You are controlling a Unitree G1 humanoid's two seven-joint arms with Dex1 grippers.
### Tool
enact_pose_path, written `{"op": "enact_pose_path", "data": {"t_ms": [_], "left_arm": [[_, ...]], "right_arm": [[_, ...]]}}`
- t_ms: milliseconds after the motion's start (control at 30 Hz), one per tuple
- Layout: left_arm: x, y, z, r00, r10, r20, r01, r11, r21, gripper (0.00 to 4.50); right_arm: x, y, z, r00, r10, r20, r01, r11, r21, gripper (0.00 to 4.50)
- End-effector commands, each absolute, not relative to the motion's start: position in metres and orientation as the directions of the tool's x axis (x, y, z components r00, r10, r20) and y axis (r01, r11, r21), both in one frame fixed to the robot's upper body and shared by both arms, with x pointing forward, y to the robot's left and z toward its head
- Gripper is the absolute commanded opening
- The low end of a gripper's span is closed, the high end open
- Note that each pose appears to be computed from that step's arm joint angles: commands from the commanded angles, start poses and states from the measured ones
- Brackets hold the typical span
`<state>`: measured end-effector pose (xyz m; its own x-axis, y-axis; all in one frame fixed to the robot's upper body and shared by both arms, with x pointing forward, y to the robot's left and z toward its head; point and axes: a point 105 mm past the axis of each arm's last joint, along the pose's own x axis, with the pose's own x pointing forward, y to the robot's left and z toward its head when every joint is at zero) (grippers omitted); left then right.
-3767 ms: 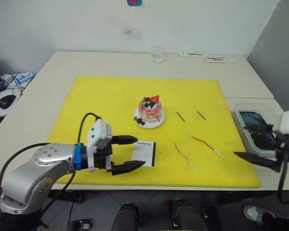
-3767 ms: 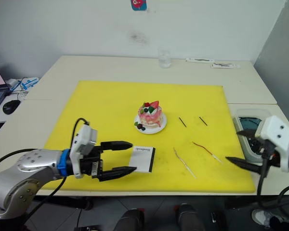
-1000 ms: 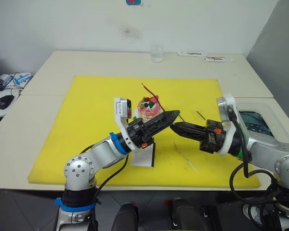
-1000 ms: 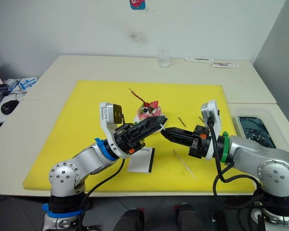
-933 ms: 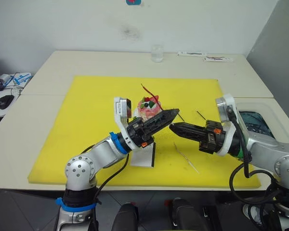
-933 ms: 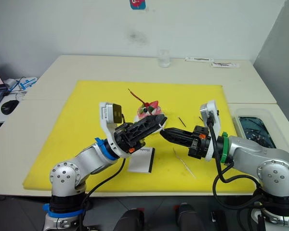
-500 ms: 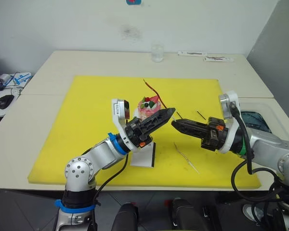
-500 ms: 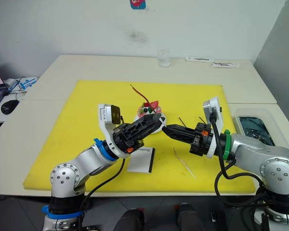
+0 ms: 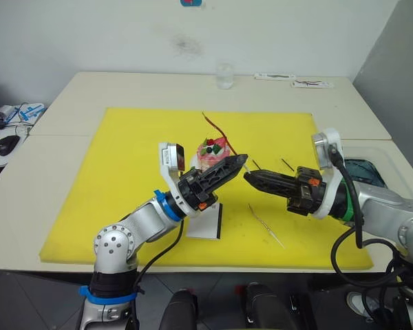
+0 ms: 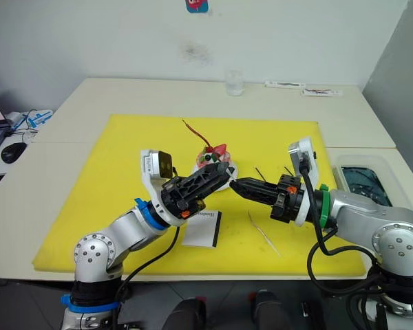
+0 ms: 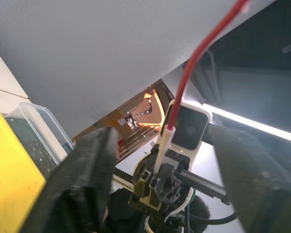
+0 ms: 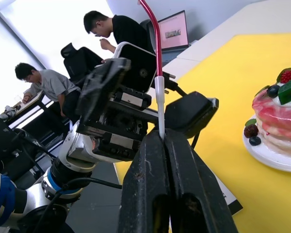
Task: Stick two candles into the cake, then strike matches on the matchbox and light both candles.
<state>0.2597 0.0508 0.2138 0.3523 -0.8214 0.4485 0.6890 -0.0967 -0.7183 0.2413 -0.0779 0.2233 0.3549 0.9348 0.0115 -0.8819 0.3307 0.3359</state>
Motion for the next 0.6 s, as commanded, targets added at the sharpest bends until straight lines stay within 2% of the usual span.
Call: {"op": "enact_pose_path", "data": {"t_ms": [33,233,433,467,500,600], "left_arm": [[0.2558,0.0482,0.2251,0.314,-0.811,0.493,0.717,-0.137,-0.683,1.94],[0.2522,0.0459,0.2246,0.295,-0.818,0.494,0.717,-0.153,-0.68,0.04],[0.2504,0.0479,0.2246,0.288,-0.821,0.494,0.719,-0.156,-0.678,0.02],[0.2503,0.0486,0.2247,0.288,-0.821,0.494,0.72,-0.155,-0.676,0.0],[0.2505,0.0494,0.2249,0.288,-0.82,0.494,0.722,-0.152,-0.675,0.0],[0.2525,0.0527,0.2265,0.298,-0.82,0.49,0.737,-0.129,-0.664,0.0]], "right_arm": [[0.2386,-0.0774,0.2324,0.345,0.938,0.042,-0.896,0.315,0.314,0.0],[0.2387,-0.0768,0.2328,0.345,0.938,0.043,-0.896,0.315,0.312,0.0],[0.2386,-0.0788,0.2295,0.349,0.937,0.035,-0.889,0.319,0.328,0.0],[0.239,-0.0797,0.2283,0.353,0.935,0.029,-0.888,0.325,0.325,0.42],[0.2403,-0.0807,0.2276,0.362,0.932,0.029,-0.886,0.334,0.322,0.59],[0.2432,-0.083,0.2264,0.38,0.925,0.022,-0.882,0.355,0.31,1.63]]}}
